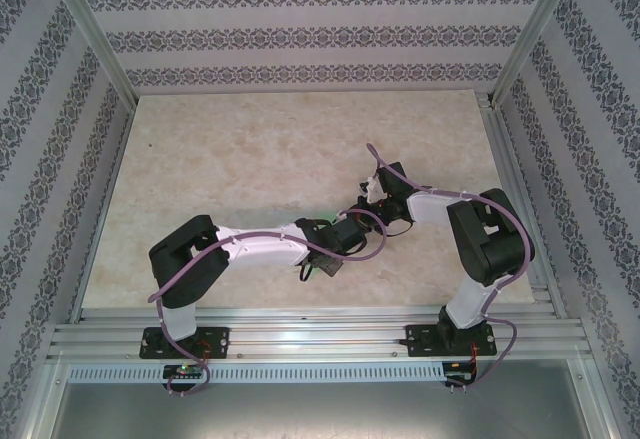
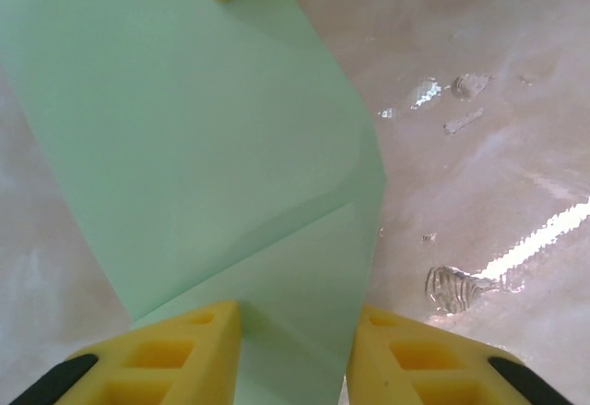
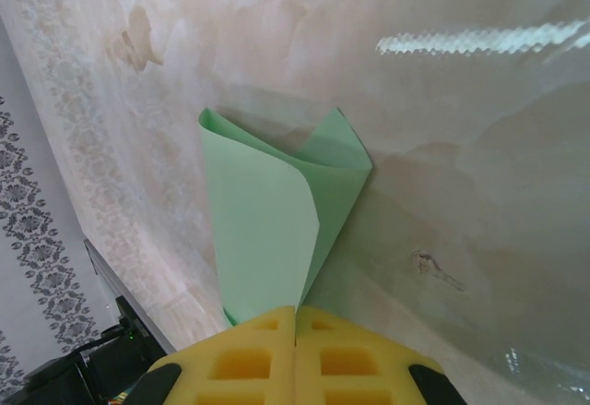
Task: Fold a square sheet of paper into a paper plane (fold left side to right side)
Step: Fold the wing for the fifth time at the center of the table.
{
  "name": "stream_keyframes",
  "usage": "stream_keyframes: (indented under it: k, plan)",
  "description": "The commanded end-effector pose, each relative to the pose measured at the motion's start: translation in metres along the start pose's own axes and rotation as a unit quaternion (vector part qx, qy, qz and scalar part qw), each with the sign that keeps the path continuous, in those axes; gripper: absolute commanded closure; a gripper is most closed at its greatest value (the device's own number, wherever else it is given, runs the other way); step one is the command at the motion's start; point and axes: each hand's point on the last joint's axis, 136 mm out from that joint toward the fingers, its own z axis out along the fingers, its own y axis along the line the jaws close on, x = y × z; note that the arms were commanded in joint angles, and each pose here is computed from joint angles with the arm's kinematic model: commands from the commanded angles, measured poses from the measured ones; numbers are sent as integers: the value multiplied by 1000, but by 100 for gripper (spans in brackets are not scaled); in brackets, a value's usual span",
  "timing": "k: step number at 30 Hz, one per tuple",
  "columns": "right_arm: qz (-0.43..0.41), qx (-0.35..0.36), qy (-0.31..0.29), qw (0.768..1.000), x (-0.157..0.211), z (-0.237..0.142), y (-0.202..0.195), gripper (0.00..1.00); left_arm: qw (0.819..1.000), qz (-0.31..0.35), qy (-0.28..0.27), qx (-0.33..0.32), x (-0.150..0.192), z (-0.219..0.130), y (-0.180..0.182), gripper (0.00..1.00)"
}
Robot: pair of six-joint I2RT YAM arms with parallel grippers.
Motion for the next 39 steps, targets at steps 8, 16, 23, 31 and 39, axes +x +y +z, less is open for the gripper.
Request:
stream_keyframes:
  k: [8, 16, 23, 31, 39]
  plan:
    - [-21, 5, -2, 1000, -3, -1, 5, 90, 998, -37, -14, 47, -6, -8, -9, 84]
    - [-35, 5, -40, 999, -10, -25, 13, 72, 987, -96, -36, 122, -14, -17, -4, 96]
    - [-32, -2, -87, 996, -10, -54, 12, 57, 961, -153, -61, 221, -27, -31, -1, 99]
    - [-11, -20, -103, 994, -4, -39, 7, 87, 928, -219, -86, 288, -37, -36, 12, 99]
    - [-1, -27, -93, 995, -7, -10, 14, 93, 911, -251, -88, 316, -38, -34, 16, 100]
